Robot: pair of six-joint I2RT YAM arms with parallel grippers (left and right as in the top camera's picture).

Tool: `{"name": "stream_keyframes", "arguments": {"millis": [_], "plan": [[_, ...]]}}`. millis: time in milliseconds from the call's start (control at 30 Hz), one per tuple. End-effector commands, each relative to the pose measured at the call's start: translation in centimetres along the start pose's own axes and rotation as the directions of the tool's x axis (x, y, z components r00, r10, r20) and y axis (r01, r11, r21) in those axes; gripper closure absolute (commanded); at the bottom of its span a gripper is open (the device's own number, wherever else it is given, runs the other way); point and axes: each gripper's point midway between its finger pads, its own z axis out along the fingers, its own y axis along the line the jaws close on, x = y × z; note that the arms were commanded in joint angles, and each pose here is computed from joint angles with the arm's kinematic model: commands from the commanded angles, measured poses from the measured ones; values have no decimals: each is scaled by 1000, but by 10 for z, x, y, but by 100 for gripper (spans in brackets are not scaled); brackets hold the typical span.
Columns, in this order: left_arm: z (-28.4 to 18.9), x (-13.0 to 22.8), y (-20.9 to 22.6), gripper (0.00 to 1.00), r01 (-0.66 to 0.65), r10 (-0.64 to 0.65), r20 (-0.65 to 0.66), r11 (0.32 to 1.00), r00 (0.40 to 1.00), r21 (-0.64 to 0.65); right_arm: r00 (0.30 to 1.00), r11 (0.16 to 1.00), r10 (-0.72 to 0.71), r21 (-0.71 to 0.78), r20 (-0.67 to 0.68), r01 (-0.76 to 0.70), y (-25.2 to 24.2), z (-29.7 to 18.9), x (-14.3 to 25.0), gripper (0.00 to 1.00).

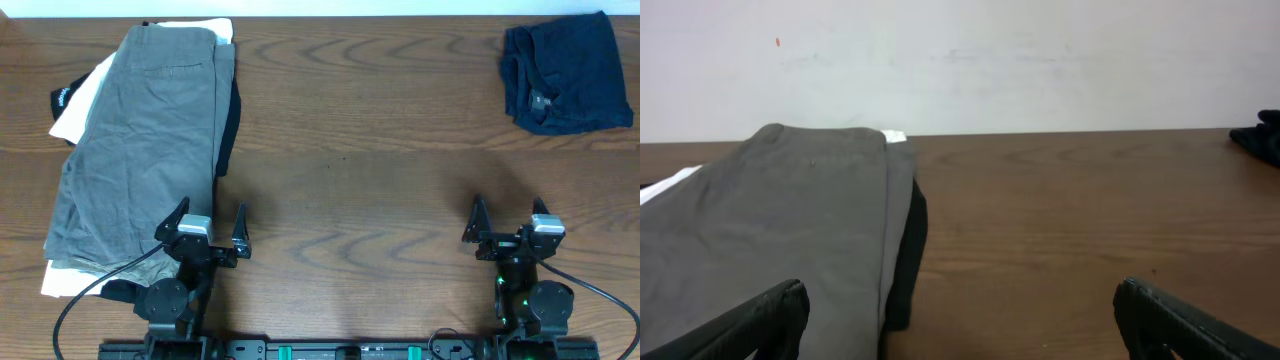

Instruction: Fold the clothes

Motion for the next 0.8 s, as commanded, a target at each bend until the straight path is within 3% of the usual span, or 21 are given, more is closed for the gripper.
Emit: {"name": "stream_keyframes", "arguments": {"millis": [0,367,767], "plan": [[1,4,-4,2,4,-4,-2,1000,1000,24,1000,997,-12,-75,8,13,14,-1,-1,1],[-1,-18,-5,2,2,-2,10,1000,1000,23,995,985,-79,-151,63,87,30,-6,-25,1],[23,-51,-4,2,27,-25,-185,1000,982,12,996,972,-91,-218,-8,87,47,7,-63,1]]}}
